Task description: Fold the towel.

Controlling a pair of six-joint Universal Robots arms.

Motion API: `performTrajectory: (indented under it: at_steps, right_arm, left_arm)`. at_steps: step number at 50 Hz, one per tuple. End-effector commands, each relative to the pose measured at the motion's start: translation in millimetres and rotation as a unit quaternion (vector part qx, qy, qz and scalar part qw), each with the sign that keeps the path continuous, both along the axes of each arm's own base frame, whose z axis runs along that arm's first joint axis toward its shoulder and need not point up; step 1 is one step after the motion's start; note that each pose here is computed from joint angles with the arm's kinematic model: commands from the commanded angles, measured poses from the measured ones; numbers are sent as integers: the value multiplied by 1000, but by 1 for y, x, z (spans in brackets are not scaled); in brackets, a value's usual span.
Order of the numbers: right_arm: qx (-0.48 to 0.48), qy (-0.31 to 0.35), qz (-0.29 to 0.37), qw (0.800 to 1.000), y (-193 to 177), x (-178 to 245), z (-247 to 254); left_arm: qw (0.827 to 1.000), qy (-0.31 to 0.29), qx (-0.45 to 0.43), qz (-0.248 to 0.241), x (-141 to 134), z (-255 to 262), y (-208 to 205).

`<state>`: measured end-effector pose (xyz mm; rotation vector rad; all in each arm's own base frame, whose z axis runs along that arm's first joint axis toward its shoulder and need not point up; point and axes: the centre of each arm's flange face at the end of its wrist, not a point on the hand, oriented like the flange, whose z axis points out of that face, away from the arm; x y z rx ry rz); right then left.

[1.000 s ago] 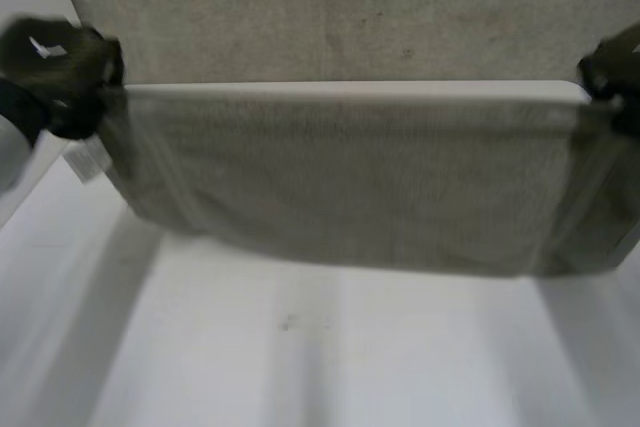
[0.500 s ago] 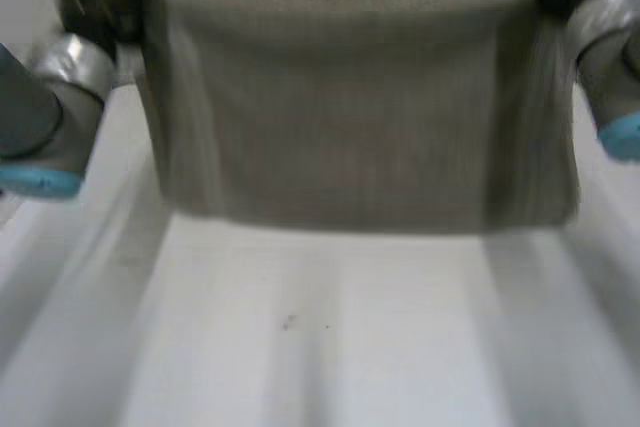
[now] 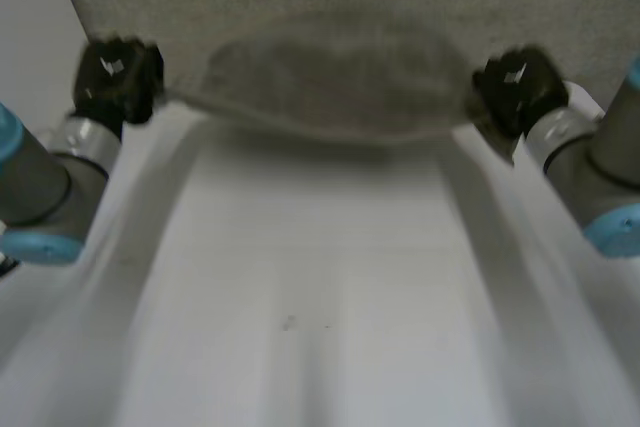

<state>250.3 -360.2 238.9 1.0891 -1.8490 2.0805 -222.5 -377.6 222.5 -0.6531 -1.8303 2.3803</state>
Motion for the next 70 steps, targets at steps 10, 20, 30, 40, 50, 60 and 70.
performTrajectory:
  at_steps: [10, 20, 30, 40, 50, 60, 70]
  right_arm:
    - [155, 10, -13, 988, 0, -26, -103]
    - [187, -84, -67, 976, -14, -58, -99]
    - [235, -107, -51, 965, -18, -74, -115]
    - [266, -105, -35, 958, -12, -72, -116]
    - [264, -60, -30, 962, 13, -78, -74]
    - [353, 124, -14, 927, 78, -114, -40]
    - [307, 177, 14, 935, 98, -125, 8]
  left_arm:
    - [987, -130, 78, 46, 36, -70, 21]
    - [987, -130, 79, 45, 36, -65, 32]
    - [987, -131, 89, 37, 32, -71, 39]
    - [986, -134, 95, 36, 32, -74, 40]
    - [966, -153, 207, 21, 37, -77, 77]
    - [931, -189, 314, 10, 50, -44, 137]
    - [930, -244, 273, -16, 56, -5, 160]
